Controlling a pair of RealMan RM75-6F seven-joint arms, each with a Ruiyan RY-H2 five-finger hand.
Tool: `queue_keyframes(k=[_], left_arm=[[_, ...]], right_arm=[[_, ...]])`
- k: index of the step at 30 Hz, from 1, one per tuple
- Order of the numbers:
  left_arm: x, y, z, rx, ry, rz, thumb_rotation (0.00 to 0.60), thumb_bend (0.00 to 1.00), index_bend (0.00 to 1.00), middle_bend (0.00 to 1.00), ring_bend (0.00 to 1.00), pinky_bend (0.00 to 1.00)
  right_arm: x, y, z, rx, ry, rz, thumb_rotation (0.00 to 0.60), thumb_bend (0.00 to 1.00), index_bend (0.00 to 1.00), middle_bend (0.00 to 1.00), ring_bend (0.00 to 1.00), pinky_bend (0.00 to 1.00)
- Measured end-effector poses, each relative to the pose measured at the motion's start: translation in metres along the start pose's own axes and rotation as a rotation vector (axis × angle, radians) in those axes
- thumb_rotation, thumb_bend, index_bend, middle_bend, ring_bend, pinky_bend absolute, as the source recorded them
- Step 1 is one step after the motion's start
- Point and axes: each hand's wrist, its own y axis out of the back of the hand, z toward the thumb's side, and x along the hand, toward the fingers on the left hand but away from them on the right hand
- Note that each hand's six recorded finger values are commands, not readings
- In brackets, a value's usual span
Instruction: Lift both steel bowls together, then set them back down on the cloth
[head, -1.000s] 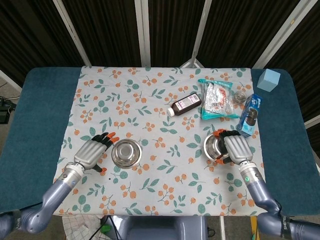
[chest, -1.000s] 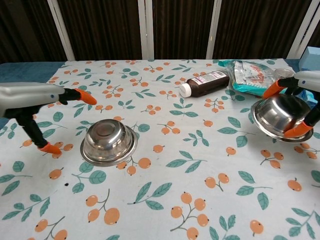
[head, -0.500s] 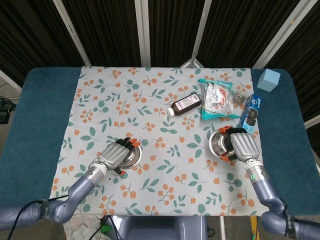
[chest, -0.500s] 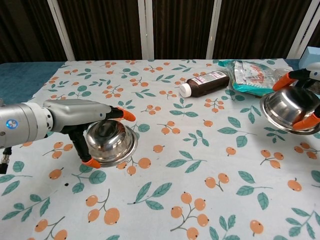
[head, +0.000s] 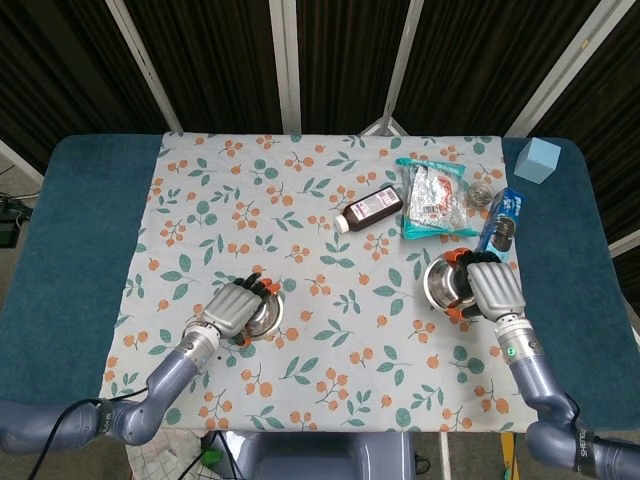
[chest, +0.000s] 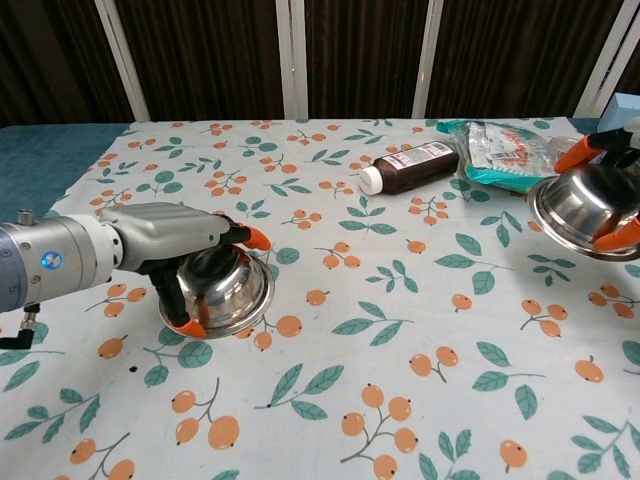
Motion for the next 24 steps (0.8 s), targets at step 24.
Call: queue_keyframes(k=[24], left_arm=[[-0.003,0.037,-0.019,-0.091,0.022,0.174,0.6,0.07,0.31,0.26,0.26,0.44]], right_arm=[[-0.008,0.016,-0.009,-0.144,-0.018,-0.021,0.6,0.1,0.41,0.25,0.39,0.22]])
